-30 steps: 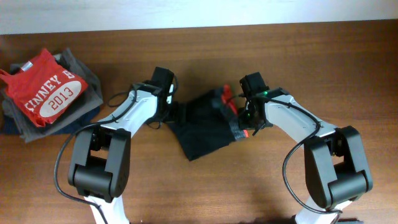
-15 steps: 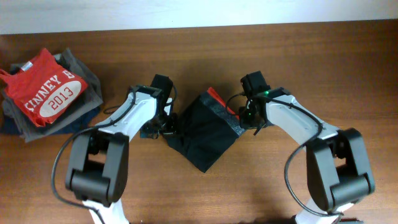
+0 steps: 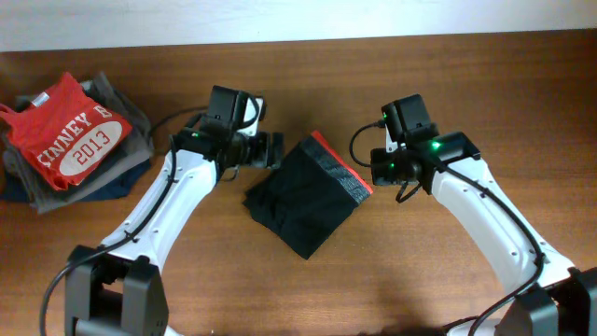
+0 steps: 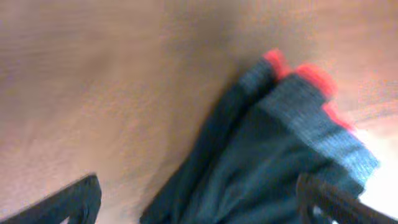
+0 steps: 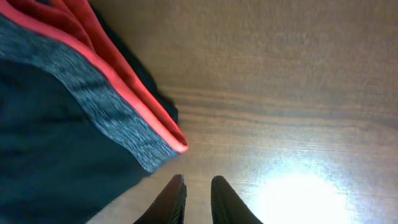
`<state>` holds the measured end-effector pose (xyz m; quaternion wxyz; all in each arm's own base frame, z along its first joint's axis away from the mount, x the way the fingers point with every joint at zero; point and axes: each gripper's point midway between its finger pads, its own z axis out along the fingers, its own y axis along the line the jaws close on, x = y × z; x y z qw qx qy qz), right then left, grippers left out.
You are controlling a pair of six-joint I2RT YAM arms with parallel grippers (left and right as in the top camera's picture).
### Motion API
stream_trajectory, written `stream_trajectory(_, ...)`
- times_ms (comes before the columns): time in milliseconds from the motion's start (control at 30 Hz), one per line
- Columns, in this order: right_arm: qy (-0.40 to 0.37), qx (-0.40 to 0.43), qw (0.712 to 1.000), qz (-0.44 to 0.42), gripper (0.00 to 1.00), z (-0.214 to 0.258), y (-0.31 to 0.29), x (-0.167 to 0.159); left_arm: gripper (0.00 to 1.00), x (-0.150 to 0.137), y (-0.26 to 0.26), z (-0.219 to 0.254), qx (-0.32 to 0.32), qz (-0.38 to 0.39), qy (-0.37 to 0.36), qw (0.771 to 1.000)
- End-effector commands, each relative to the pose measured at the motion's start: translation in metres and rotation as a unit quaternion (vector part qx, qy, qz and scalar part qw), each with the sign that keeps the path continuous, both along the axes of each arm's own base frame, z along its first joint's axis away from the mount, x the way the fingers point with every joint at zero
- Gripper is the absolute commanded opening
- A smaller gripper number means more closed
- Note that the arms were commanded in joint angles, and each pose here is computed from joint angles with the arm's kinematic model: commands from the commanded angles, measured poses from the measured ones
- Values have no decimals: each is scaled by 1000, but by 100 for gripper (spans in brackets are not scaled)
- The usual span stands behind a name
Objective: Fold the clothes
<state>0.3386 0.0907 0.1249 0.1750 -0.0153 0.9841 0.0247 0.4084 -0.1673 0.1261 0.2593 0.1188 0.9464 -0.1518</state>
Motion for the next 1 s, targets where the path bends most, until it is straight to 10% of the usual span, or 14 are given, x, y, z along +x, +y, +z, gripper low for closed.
stream_trajectory(0, 1, -5, 1000, -2, 20, 2, -3, -1, 99, 0, -28, -10, -41, -83, -2, 996)
stream_trajectory(733, 11, -8, 1000, -2, 19, 1, -5, -5, 98, 5, -65, -124, -92, -137, 75, 983)
stream_trajectory(967, 11, -8, 1000, -2, 20, 1, -5, -5, 69, -7, -72, -142, -108, -147, 107, 977)
